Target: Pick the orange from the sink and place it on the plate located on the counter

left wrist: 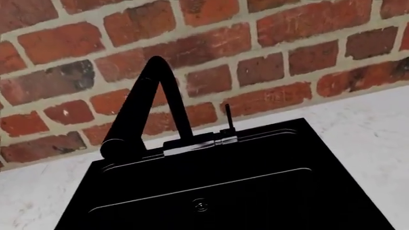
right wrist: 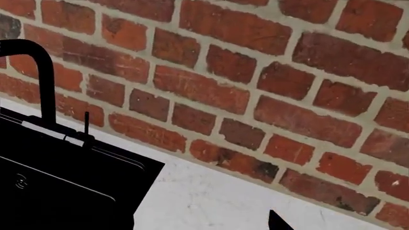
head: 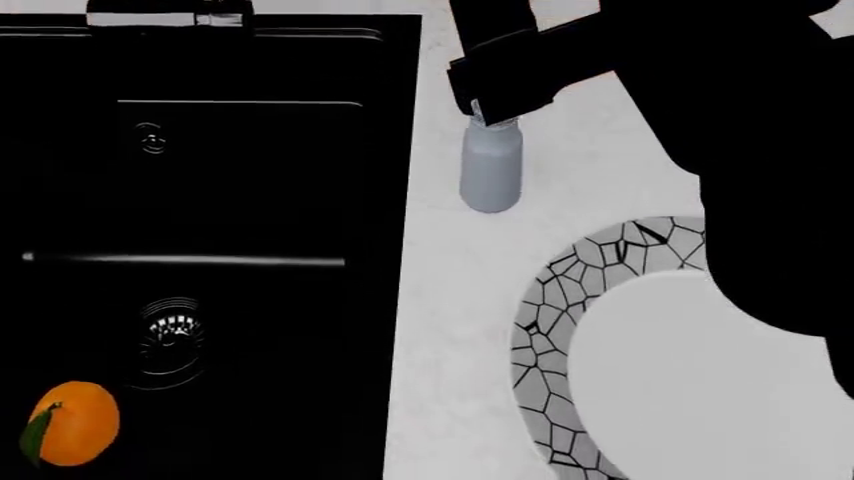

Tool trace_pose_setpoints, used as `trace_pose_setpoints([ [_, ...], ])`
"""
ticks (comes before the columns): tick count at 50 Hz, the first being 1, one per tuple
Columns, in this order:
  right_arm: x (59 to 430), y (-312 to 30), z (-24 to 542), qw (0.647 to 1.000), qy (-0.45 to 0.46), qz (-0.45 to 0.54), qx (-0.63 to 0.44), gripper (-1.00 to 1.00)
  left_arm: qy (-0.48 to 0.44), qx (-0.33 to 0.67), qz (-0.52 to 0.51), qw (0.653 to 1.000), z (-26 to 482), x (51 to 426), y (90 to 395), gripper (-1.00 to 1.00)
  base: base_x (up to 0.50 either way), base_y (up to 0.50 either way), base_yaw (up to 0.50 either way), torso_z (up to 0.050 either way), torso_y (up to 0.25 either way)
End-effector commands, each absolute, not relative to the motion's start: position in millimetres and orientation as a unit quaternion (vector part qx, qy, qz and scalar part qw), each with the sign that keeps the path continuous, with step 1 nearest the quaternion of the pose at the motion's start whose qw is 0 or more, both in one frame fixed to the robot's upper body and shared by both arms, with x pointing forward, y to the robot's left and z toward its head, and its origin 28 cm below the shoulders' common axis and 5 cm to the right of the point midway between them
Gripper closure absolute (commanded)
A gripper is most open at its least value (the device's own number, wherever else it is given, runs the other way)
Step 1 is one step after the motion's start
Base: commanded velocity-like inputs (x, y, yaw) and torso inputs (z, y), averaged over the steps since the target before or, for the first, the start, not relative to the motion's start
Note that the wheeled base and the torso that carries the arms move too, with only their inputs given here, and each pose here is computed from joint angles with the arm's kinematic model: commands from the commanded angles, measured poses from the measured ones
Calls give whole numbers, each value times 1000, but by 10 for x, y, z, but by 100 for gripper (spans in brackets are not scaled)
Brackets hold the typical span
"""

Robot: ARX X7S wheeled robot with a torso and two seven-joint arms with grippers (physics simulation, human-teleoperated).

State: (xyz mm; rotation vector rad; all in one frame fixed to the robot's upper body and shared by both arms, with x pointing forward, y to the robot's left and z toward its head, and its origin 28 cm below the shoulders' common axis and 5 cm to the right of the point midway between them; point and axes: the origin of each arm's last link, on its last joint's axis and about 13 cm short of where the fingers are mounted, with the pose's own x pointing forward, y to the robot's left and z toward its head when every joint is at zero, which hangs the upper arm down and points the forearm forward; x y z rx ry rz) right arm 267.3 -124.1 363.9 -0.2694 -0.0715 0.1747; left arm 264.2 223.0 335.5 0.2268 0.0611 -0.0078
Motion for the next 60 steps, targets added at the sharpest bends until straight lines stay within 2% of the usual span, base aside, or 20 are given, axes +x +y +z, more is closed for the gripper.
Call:
trace_pose_setpoints([
  [1,2672,-1245,3626,987,-34,86,-133,-100,34,129,-4,991,3317,2691,2237,-100,-11,0,0,0,-250],
  [10,2675,-1248,3621,987,-31,87,-133,-100,36,122,-1,992,3318,2698,2237,-100,-1,0,0,0,-193],
  [18,2684,-1245,3615,987,-29,92,-131,-100,116,185,39,975,3373,2635,2300,-100,0,0,0,0,0],
  [22,2659,-1252,3635,987,-32,92,-129,-100,179,198,22,963,3418,2622,2313,-100,0,0,0,0,0],
  [30,2633,-1251,3659,987,-37,95,-126,-100,257,182,2,949,3443,2565,2344,-100,0,0,0,0,0],
  [36,2630,-1258,3663,987,-38,95,-124,-100,280,191,5,941,3464,2544,2359,-100,0,0,0,0,0],
  [60,2640,-1257,3650,987,-34,96,-125,-100,371,147,10,917,3294,2863,2533,-100,0,0,0,0,0],
])
